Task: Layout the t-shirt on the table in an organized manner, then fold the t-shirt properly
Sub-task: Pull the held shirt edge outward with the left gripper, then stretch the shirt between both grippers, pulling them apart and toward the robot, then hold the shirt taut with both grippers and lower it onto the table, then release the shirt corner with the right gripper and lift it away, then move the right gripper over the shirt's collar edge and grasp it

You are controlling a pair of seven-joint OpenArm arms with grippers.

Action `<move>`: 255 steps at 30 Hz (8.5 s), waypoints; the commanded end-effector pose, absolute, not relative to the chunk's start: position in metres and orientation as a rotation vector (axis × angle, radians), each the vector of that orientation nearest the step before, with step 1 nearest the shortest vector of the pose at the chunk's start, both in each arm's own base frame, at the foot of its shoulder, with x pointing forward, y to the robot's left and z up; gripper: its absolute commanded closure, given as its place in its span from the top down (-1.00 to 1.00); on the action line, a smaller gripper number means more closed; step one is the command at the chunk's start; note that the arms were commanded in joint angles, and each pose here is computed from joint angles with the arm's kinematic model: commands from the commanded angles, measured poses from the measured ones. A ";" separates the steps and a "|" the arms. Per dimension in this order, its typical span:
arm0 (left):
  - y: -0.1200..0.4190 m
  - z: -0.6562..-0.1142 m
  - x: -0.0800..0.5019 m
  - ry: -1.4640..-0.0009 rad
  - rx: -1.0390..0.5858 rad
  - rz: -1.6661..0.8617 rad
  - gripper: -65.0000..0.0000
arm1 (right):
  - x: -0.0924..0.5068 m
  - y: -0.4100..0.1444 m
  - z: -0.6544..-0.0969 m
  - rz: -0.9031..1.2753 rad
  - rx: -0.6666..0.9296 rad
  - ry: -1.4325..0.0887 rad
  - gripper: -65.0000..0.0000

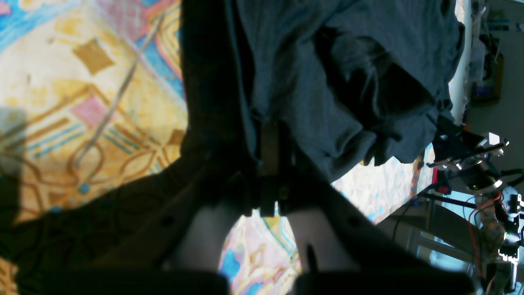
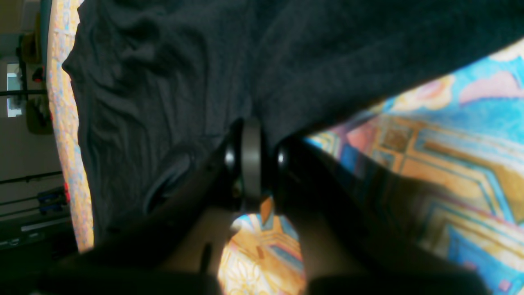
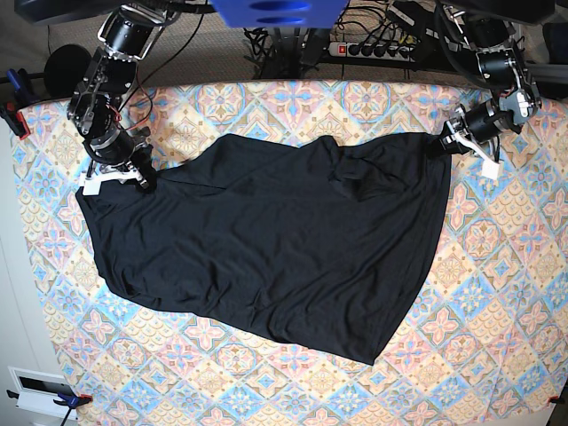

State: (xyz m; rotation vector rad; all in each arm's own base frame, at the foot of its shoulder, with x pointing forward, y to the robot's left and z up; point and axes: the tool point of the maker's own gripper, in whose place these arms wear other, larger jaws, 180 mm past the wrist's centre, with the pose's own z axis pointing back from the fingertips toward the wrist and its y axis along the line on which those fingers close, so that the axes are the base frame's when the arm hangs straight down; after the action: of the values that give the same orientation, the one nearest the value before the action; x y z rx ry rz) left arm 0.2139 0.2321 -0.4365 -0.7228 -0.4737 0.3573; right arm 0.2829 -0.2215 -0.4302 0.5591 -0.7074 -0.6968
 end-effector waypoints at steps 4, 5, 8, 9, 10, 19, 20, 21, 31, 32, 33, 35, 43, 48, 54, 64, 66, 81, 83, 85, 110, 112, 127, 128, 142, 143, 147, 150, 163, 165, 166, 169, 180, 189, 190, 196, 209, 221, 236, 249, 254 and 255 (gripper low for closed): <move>0.242 -0.439 0.204 -0.425 -0.673 0.325 -1.00 | 0.278 -0.222 -0.431 -0.683 0.546 -0.686 -1.00; 0.245 -0.437 0.205 -0.428 -0.665 0.319 -1.00 | 0.274 -0.222 -0.434 -0.686 0.542 -0.676 -1.00; 0.248 -0.420 0.210 -0.473 -0.629 0.243 -1.00 | 0.266 -0.224 -0.437 -0.682 0.528 -0.663 -1.00; 0.247 -0.413 0.212 -0.492 -0.619 0.216 -1.00 | 0.266 -0.230 -0.432 -0.669 0.513 -0.677 -1.00; 0.246 -0.407 0.215 -0.510 -0.610 0.192 -1.00 | 0.269 -0.233 -0.427 -0.657 0.507 -0.692 -1.00; 0.239 -0.371 0.231 -0.608 -0.589 0.089 -1.00 | 0.279 -0.265 -0.388 -0.553 0.415 -0.787 -1.00; 0.242 -0.367 0.233 -0.615 -0.589 0.083 -1.00 | 0.279 -0.269 -0.386 -0.545 0.403 -0.789 -1.00; 0.243 -0.364 0.234 -0.623 -0.599 0.082 -1.00 | 0.279 -0.273 -0.385 -0.539 0.394 -0.791 -1.00; 0.253 -0.348 0.252 -0.683 -0.654 0.112 -1.00 | 0.280 -0.287 -0.379 -0.516 0.360 -0.796 -1.00; 0.256 -0.352 0.253 -0.677 -0.662 0.131 -1.00 | 0.280 -0.287 -0.378 -0.509 0.359 -0.788 -1.00; 0.258 -0.357 0.253 -0.666 -0.668 0.153 -1.00 | 0.278 -0.286 -0.380 -0.507 0.363 -0.770 -1.00; 0.263 -0.365 0.258 -0.658 -0.689 0.199 -1.00 | 0.275 -0.284 -0.384 -0.503 0.369 -0.741 -1.00; 0.270 -0.368 0.285 -0.675 -0.740 0.274 -1.00 | 0.276 -0.294 -0.376 -0.444 0.330 -0.723 -1.00; 0.270 -0.351 0.305 -0.728 -0.750 0.256 -1.00 | 0.279 -0.289 -0.376 -0.391 0.322 -0.705 -1.00; 0.266 -0.334 0.325 -0.773 -0.768 0.232 -1.00 | 0.295 -0.281 -0.365 -0.361 0.342 -0.724 -1.00; 0.252 -0.341 0.346 -0.758 -0.702 0.202 -1.00 | 0.348 -0.239 -0.330 -0.224 0.408 -0.801 -1.00; 0.251 -0.345 0.351 -0.744 -0.667 0.191 -1.00 | 0.355 -0.233 -0.324 -0.203 0.416 -0.811 -1.00; 0.279 -0.356 0.372 -0.758 -0.390 0.170 -1.00 | 0.335 -0.273 -0.382 -0.301 0.325 -0.646 -1.00; 0.282 -0.363 0.371 -0.747 -0.377 0.181 -1.00 | 0.331 -0.285 -0.389 -0.283 0.241 -0.626 -1.00; 0.282 -0.375 0.371 -0.722 -0.397 0.210 -1.00 | 0.329 -0.297 -0.393 -0.256 0.150 -0.625 -1.00; 0.230 -0.365 0.355 -0.633 -0.511 0.063 -1.00 | 0.348 -0.287 -0.330 -0.126 0.075 -0.772 -1.00; 0.220 -0.353 0.356 -0.662 -0.506 0.003 -1.00 | 0.347 -0.287 -0.331 -0.126 0.075 -0.769 -1.00; 0.215 -0.331 0.407 -0.736 -0.607 0.068 -1.00 | 0.352 -0.295 -0.350 -0.173 0.092 -0.714 -1.00; 0.216 -0.338 0.407 -0.730 -0.619 0.092 -1.00 | 0.353 -0.296 -0.352 -0.181 0.095 -0.708 -1.00; 0.222 -0.375 0.398 -0.657 -0.570 0.144 -1.00 | 0.353 -0.298 -0.357 -0.195 0.100 -0.694 -0.97; 0.223 -0.376 0.397 -0.654 -0.566 0.143 -1.00 | 0.353 -0.298 -0.357 -0.195 0.100 -0.694 -0.93; 0.223 -0.376 0.397 -0.653 -0.565 0.143 -0.88 | 0.353 -0.298 -0.357 -0.195 0.100 -0.694 -0.62; 0.223 -0.376 0.397 -0.653 -0.565 0.143 -0.67 | 0.353 -0.298 -0.357 -0.195 0.100 -0.694 -0.37; 0.223 -0.375 0.398 -0.661 -0.573 0.149 0.07 | 0.362 -0.327 -0.286 -0.241 0.041 -0.910 0.00; 0.223 -0.373 0.401 -0.679 -0.574 0.155 0.11 | 0.358 -0.341 -0.266 -0.285 0.021 -0.976 0.00; 0.223 -0.373 0.402 -0.686 -0.573 0.156 0.12 | 0.356 -0.343 -0.259 -0.308 0.022 -1.005 0.00; 0.224 -0.376 0.400 -0.693 -0.571 0.163 0.12 | 0.341 -0.336 -0.259 -0.322 0.023 -1.020 -0.01; 0.224 -0.379 0.397 -0.684 -0.570 0.165 0.12 | 0.271 -0.231 -0.332 0.241 -0.032 -0.803 -0.01; 0.224 -0.381 0.396 -0.679 -0.564 0.164 0.12 | 0.244 -0.170 -0.374 0.941 -0.431 -0.719 -0.01; 0.224 -0.381 0.396 -0.679 -0.563 0.162 0.12 | 0.243 -0.165 -0.375 1.006 -0.481 -0.715 -0.01; 0.224 -0.380 0.396 -0.682 -0.568 0.164 0.12 | 0.230 -0.131 -0.379 1.221 -0.567 -0.728 -0.01; 0.224 -0.380 0.396 -0.682 -0.568 0.164 0.12 | 0.258 -0.092 -0.379 1.251 -0.541 -0.801 -0.01; 0.224 -0.380 0.396 -0.681 -0.569 0.165 0.12 | 0.247 -0.094 -0.410 1.309 -0.525 -0.714 -0.01; 0.224 -0.380 0.396 -0.682 -0.570 0.165 0.12 | 0.279 -0.080 -0.410 1.268 -0.540 -0.742 -0.01; 0.224 -0.380 0.396 -0.683 -0.571 0.168 0.12 | 0.269 -0.100 -0.443 1.285 -0.550 -0.624 -0.02; 0.224 -0.380 0.396 -0.683 -0.571 0.168 0.12 | 0.270 -0.101 -0.442 1.283 -0.552 -0.624 -0.02; 0.224 -0.380 0.396 -0.683 -0.571 0.168 0.12 | 0.269 -0.102 -0.442 1.282 -0.554 -0.621 -0.02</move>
State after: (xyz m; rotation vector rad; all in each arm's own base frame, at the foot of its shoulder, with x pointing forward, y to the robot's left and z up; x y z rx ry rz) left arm 0.3814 0.2170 -0.3997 -0.5688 -0.6166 0.1744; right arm 0.2789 -0.0847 -0.4274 -0.5566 -0.7292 1.2775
